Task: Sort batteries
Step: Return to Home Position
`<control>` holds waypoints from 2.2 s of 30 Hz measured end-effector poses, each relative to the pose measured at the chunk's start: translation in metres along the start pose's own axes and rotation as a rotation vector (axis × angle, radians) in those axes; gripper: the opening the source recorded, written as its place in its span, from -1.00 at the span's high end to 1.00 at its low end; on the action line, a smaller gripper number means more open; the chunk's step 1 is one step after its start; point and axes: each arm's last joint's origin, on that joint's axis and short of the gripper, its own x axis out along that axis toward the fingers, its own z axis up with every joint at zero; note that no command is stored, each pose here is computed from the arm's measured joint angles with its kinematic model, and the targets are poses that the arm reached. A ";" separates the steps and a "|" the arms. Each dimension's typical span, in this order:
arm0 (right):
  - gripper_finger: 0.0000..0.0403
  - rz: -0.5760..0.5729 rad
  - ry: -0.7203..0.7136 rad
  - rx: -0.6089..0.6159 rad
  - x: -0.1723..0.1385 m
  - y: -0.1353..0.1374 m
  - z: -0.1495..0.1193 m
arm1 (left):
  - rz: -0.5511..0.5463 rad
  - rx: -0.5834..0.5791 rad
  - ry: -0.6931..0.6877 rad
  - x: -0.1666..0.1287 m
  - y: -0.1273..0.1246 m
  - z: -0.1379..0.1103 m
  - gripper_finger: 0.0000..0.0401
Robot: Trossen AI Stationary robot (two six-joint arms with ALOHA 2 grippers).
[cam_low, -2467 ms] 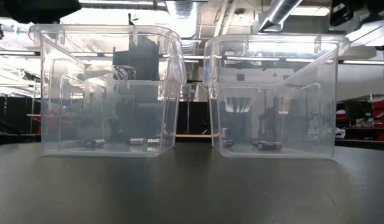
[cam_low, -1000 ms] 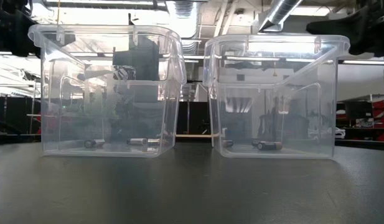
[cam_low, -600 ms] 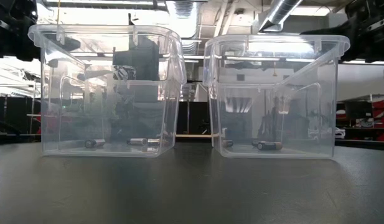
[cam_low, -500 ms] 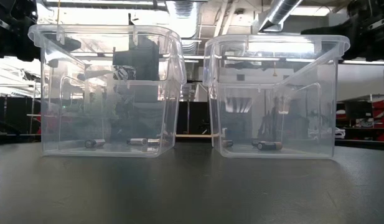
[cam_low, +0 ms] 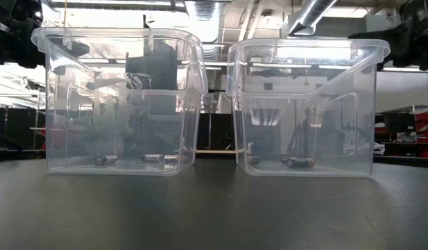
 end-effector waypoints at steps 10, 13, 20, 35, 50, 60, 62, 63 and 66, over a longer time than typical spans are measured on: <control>1.00 -0.001 -0.003 -0.001 0.000 0.000 0.000 | -0.111 -0.003 -0.018 0.003 0.000 0.000 1.00; 1.00 -0.001 -0.003 0.000 0.000 0.000 0.000 | -0.111 0.004 -0.019 0.006 0.004 -0.001 1.00; 1.00 0.000 0.009 0.007 0.000 0.000 -0.001 | -0.109 -0.002 -0.012 0.014 0.016 -0.003 1.00; 1.00 0.008 0.141 0.111 0.000 0.002 -0.013 | -0.090 -0.016 0.056 0.017 0.030 0.000 1.00; 0.90 0.008 0.201 0.106 0.003 0.002 -0.019 | 0.044 -0.031 0.143 0.007 0.038 0.016 1.00; 0.87 0.008 0.201 0.106 0.003 0.002 -0.019 | -0.010 -0.002 0.074 0.017 0.032 -0.003 1.00; 0.87 0.008 0.201 0.106 0.003 0.002 -0.019 | -0.073 0.006 0.048 0.017 0.030 -0.002 1.00; 0.87 0.008 0.201 0.106 0.003 0.002 -0.019 | -0.093 0.007 0.032 0.017 0.029 0.000 1.00; 0.87 0.008 0.200 0.106 0.003 0.002 -0.019 | -0.151 0.006 0.003 0.017 0.028 0.001 1.00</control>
